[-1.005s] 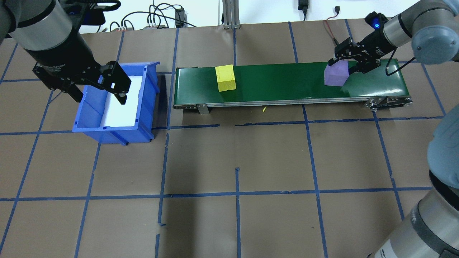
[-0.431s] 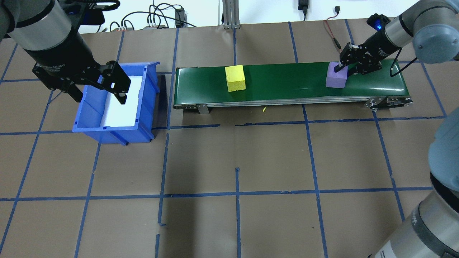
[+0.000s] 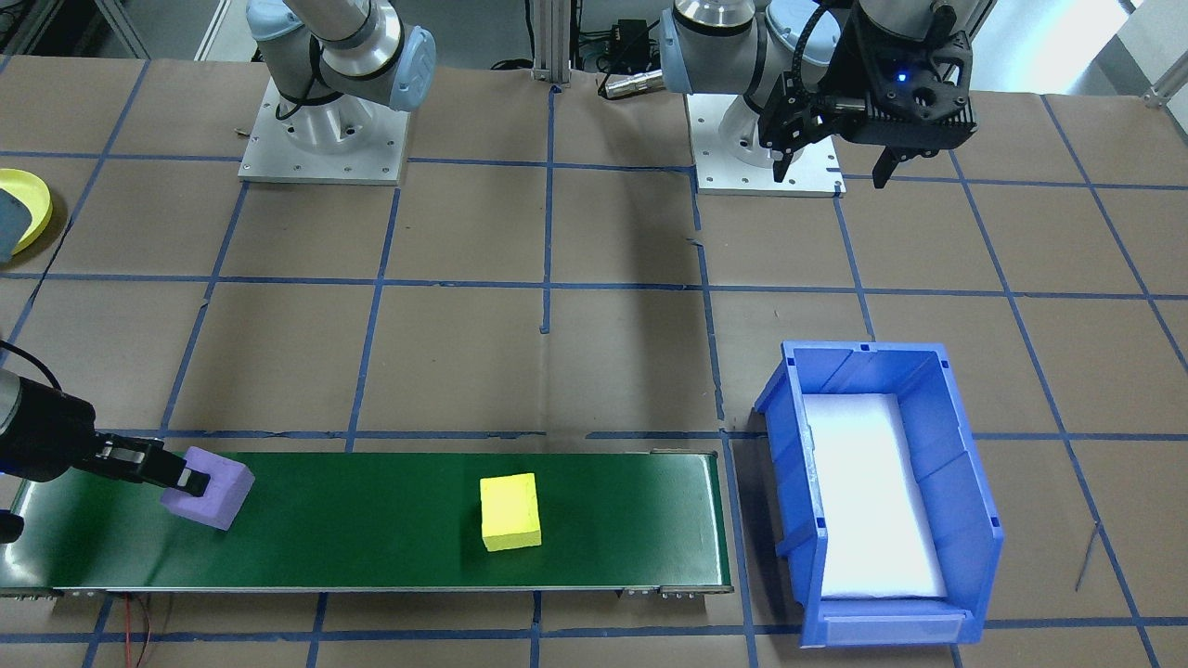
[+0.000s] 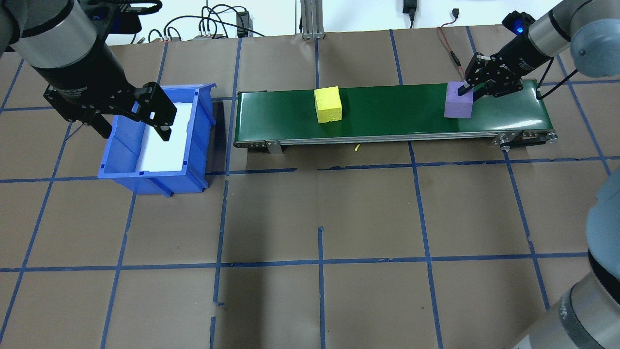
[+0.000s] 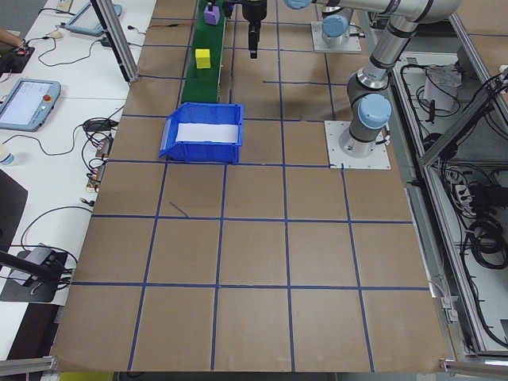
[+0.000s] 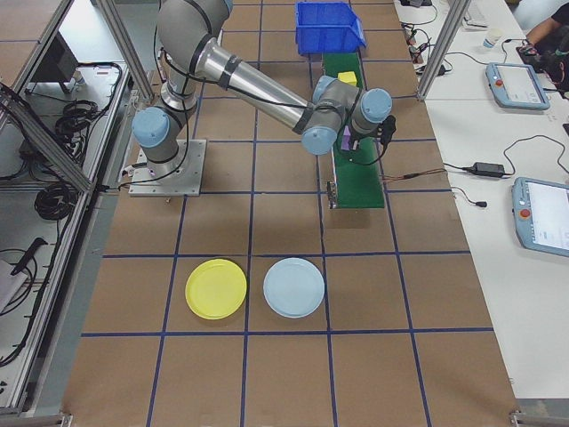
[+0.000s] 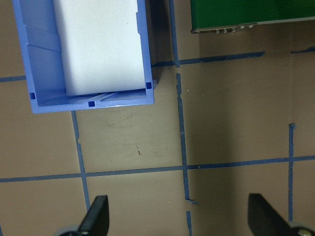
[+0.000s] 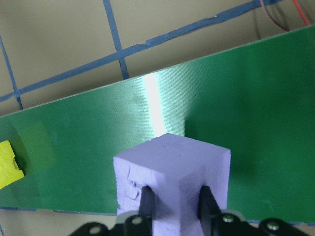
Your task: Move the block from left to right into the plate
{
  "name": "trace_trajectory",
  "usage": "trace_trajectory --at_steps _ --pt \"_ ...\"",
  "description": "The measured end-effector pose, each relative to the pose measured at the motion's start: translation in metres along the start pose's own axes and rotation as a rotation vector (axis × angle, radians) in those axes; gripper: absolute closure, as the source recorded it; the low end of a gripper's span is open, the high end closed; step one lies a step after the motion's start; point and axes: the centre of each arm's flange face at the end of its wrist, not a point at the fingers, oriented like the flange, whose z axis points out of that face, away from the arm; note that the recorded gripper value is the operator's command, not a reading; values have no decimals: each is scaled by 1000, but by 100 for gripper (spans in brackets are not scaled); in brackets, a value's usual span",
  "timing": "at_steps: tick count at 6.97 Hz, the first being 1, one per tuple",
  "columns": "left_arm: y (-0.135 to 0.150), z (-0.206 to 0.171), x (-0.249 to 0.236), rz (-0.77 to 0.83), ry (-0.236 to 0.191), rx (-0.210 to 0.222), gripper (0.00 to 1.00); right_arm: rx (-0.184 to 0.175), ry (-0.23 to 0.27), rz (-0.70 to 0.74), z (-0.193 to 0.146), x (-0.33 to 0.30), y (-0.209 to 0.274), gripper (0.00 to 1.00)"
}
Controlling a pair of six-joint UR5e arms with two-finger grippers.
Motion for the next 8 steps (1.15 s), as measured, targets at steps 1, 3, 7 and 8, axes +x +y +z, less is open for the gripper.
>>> trace_trajectory --at_steps 1,3,7,8 --pt "0 0 0 0 0 0 0 -2 54 -23 -15 -2 8 98" --pt "0 0 1 -3 0 0 0 -11 117 -118 -40 8 19 98" --pt "-3 -4 -6 -17 -1 29 0 -21 80 -230 -97 192 30 96" --pt "-6 -5 -8 -20 -2 52 0 -22 58 -231 -111 251 37 96"
